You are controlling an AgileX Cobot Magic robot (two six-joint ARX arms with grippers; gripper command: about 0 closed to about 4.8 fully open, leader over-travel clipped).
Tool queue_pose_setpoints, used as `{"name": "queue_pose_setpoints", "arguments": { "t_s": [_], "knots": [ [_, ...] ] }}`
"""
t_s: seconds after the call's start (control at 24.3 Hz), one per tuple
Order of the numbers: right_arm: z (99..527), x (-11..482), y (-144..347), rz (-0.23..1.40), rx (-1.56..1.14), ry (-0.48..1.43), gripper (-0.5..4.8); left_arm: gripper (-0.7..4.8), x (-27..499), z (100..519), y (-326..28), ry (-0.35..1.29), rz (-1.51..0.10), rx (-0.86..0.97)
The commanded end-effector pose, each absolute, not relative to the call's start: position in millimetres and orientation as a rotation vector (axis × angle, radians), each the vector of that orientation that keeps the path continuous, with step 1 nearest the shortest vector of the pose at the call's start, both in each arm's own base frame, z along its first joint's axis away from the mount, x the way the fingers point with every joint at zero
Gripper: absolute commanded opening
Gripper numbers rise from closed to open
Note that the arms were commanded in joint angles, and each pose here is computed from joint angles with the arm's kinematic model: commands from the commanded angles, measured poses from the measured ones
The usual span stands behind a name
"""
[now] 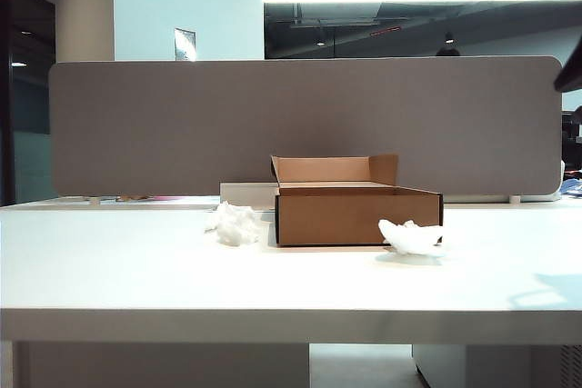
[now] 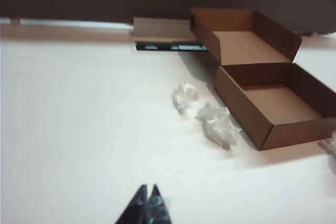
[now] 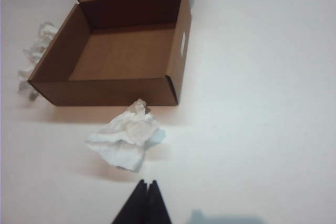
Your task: Pick up all the paper balls on the table and put them in the paper box.
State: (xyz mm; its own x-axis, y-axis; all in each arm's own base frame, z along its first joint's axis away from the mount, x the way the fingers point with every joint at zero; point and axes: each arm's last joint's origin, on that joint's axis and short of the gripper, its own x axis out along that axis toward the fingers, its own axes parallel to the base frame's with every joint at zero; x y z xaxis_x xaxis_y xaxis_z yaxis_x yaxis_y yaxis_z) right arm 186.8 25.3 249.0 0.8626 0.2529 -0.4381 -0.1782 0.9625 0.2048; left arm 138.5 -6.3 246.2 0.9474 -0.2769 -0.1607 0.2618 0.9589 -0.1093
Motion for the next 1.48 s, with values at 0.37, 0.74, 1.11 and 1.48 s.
{"name": "queue_pose_setpoints", "arguments": {
  "t_s": [0.37,0.74,1.11,1.48],
  "knots": [
    [242.8,231.9,32.1,0.274,0.173,0.585,-0.05,-0.05,192.5,254.9,-7.7,0.323,-0.339,-0.115],
    [219.6,253.9,37.1,0.344,0.202,0.679,-0.05,-0.05,248.9,235.7,-22.2,0.500,-0.480,-0.161],
    [201.1,293.2,42.2,0.342,0.217,0.817,0.00,-0.04,321.2,226.2,-65.3,0.655,-0.584,-0.154],
    [195.4,322.7,52.1,0.383,0.227,0.874,1.41,-0.03,366.9,227.5,-90.3,0.712,-0.566,-0.123]
  ]
}}
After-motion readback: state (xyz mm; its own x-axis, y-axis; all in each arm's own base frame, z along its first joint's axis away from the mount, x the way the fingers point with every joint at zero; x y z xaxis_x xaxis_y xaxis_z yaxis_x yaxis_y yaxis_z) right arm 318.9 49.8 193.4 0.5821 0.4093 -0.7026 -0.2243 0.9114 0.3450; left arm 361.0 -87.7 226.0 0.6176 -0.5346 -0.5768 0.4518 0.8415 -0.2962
